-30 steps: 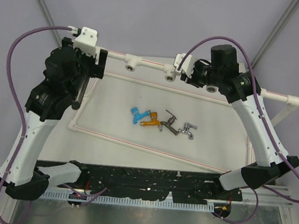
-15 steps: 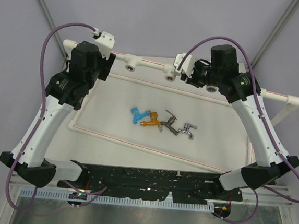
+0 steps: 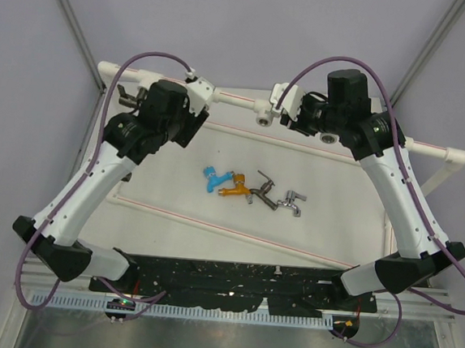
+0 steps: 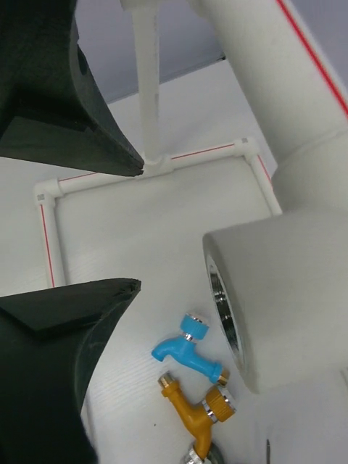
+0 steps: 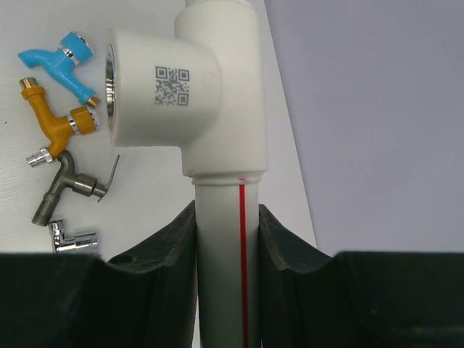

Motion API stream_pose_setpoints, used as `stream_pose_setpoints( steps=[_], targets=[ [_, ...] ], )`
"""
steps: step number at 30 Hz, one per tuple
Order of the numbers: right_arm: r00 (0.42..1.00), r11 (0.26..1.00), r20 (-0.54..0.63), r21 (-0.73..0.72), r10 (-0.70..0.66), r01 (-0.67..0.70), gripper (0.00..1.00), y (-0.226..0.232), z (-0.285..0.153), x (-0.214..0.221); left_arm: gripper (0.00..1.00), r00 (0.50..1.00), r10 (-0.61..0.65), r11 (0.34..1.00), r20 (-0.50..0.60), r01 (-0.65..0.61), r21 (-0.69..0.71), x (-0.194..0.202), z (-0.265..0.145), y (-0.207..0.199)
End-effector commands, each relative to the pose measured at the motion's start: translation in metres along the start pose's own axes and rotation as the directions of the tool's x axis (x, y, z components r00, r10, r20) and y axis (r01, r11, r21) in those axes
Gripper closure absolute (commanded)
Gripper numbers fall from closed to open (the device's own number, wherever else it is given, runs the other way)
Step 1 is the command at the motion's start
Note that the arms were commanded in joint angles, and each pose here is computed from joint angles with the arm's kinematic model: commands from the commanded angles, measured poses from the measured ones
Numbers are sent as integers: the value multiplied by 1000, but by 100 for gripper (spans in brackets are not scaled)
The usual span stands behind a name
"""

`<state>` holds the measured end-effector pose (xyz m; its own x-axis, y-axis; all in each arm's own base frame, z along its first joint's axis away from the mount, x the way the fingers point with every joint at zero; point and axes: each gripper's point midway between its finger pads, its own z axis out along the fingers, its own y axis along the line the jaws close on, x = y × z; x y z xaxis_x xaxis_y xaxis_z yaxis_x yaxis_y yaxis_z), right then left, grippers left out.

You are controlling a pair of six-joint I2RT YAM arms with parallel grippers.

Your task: Install the water faucets

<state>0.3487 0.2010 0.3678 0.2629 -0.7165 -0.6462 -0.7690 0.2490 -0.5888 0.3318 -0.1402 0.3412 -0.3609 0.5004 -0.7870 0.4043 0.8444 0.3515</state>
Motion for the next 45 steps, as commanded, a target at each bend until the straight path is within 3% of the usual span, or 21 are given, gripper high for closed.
stream_pose_setpoints(
  steps=[1,5,8,12,17,33,40,45],
  targets=[
    [995,983,54,-169,79,-69,95,37,33,-3,37,996,-44,999,-81,46,24,12,4,-8],
    [996,984,55,-168,76,-66,95,38,32,-3,29,985,-137,985,105,124,117,-34,-28,-10],
    [996,984,53,-168,76,-66,95,38,32,-3,26,950,-215,970,228,182,159,-67,-60,-3],
    [996,983,51,-170,80,-70,95,38,33,-2,19,884,-323,944,339,327,47,-83,-94,40],
    [996,983,51,-168,78,-68,95,38,32,-2,20,817,-395,881,421,467,-81,-74,-110,97],
    [996,984,49,-168,75,-66,95,38,33,-1,47,864,-367,856,346,459,-238,-45,-73,140],
    [996,982,46,-174,80,-71,95,38,35,0,81,862,-378,856,337,464,-229,-29,-82,131],
    [995,982,46,-176,84,-75,95,38,36,0,93,852,-391,844,348,483,-234,-10,-88,124]
  ],
)
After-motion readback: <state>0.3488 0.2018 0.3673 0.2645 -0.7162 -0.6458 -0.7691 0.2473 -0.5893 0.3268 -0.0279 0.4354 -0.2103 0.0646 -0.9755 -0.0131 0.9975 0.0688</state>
